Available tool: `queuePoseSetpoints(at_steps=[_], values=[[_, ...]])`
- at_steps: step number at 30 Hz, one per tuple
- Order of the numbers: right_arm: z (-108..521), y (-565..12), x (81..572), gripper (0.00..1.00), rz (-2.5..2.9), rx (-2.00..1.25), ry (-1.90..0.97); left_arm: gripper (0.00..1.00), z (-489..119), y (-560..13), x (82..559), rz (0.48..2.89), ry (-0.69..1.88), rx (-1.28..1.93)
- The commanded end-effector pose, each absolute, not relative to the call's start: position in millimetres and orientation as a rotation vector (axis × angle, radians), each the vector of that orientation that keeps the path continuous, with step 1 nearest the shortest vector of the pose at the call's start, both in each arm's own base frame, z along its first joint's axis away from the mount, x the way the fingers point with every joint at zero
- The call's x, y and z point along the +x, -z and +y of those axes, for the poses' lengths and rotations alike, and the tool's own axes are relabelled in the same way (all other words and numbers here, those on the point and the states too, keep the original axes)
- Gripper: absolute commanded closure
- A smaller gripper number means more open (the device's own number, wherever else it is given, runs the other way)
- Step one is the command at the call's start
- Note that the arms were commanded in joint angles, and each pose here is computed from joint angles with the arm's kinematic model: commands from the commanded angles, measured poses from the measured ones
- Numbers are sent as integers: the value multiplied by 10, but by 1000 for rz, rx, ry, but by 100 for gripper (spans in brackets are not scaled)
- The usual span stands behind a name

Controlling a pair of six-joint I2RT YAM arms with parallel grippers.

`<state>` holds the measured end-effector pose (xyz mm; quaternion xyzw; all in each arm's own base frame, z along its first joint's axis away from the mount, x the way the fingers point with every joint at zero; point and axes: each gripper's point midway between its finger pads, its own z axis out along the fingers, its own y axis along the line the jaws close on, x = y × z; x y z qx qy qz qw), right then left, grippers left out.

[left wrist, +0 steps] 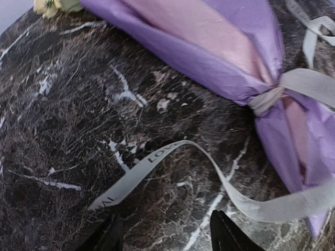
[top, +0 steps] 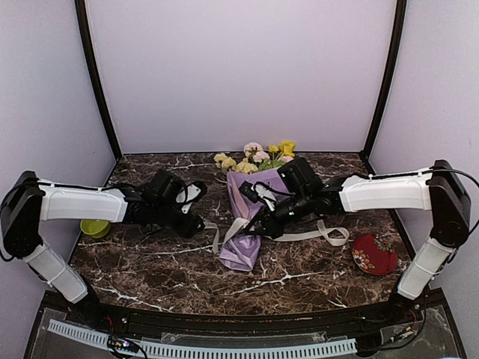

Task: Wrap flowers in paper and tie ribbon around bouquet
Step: Cross the half-tied ribbon over the folded bouquet.

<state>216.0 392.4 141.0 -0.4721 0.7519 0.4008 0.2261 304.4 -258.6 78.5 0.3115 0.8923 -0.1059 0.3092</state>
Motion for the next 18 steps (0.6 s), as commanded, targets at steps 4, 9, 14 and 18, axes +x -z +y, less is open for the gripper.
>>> queuePoseSetpoints(at_steps=[4, 9, 14, 18], values=[[3921, -1702, 2546, 100, 2024, -1088, -1051, 46, -3126, -1736, 2585, 1763, 692, 1031], [4037, -1761, 2662, 100, 2073, -1000, -1156, 52, -3419, -1901, 2564, 1664, 673, 1020], [4042, -1718, 2695, 100, 2147, -970, -1147, 46, -3434, -1722, 2817, 1723, 422, 1001], [4023, -1727, 2679, 100, 2142, -955, -1154, 44, -3502, -1552, 2864, 1742, 376, 1077]])
